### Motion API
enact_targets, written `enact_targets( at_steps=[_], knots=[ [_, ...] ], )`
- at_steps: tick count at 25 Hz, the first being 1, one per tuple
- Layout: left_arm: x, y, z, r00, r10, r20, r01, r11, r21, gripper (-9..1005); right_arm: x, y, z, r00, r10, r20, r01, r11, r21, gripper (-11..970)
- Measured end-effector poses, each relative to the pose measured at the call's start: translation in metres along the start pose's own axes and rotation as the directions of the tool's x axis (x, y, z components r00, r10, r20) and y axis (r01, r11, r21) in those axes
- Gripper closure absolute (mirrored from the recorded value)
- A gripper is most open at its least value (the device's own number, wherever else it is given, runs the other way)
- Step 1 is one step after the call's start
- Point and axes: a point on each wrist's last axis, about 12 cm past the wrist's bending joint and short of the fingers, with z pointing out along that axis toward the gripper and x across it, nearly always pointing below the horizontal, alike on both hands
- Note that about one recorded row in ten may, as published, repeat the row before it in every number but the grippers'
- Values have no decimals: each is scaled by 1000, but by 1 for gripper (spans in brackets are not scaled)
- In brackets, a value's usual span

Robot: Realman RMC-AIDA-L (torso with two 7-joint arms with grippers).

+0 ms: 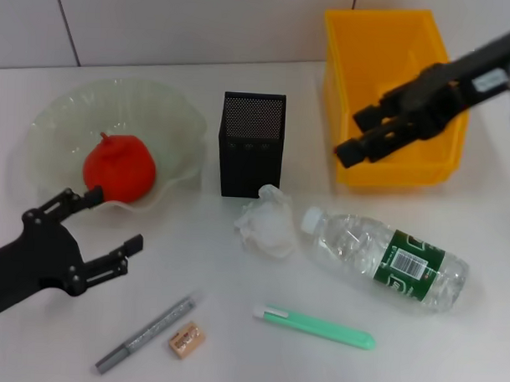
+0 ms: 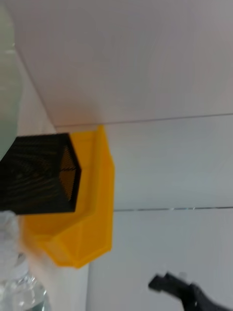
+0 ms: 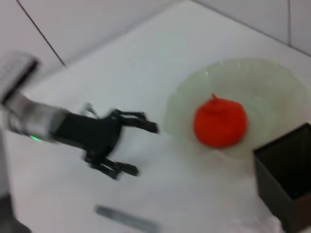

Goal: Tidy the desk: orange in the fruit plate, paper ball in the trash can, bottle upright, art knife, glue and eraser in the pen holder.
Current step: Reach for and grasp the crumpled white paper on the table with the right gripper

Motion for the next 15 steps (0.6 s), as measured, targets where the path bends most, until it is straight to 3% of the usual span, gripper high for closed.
enact_targets(
  at_steps=[8, 15],
  knots=[
    [4, -7, 3, 999, -9, -47, 12, 997, 74, 137, -38, 7, 50, 975, -65, -211, 107, 975, 195, 133],
    [5, -10, 2, 998, -25, -63, 31, 995, 95, 136, -47, 11, 93, 952, -61, -301, 131, 967, 217, 133]
  ],
)
